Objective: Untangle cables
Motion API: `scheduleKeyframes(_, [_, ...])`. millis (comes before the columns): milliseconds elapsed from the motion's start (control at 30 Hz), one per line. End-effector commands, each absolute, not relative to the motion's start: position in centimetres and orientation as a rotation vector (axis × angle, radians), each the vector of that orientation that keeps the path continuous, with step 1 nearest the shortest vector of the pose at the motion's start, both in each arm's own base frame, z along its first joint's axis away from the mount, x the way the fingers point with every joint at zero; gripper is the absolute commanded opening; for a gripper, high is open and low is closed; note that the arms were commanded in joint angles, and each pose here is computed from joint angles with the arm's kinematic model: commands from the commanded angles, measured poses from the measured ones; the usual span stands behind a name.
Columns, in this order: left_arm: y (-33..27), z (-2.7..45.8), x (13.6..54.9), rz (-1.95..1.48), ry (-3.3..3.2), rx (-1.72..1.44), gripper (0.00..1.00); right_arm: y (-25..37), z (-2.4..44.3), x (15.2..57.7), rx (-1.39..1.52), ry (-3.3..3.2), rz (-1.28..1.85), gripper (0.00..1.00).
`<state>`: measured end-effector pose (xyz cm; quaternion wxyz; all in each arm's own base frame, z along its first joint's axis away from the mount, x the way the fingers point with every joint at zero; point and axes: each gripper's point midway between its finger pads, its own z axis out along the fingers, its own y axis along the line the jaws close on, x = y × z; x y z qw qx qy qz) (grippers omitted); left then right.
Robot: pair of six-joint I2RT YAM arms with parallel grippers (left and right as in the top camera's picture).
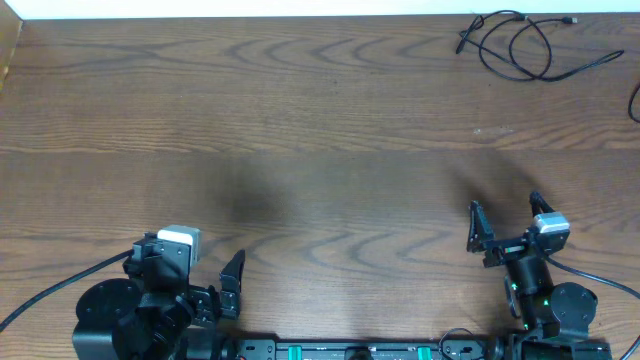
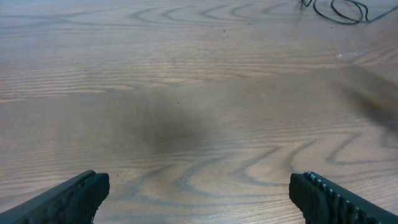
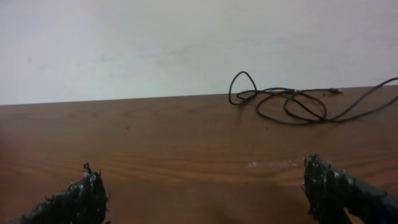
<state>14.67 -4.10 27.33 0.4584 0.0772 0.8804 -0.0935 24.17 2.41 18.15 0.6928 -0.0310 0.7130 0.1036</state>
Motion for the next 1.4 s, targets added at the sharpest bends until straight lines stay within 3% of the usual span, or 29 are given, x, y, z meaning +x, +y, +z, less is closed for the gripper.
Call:
scheduleKeyframes(0, [-4.1,27.6,14.6,-0.22,2.159,0.208,1.0,2.7,18.0,24.1,-0.074,1.594,0.255,0.99])
scheduleKeyframes(333, [-4.1,27.6,14.6,-0.22,2.159,0.208,1.0,2.7,19.9,24.1,-0.138,1.508,0.188,0.99])
scheduleKeyframes(1367, [-4.1,27.6,14.6,-0.22,2.159,0.207,1.0,2.3,19.1,24.3,-0.128,1.522,0.157,0.99])
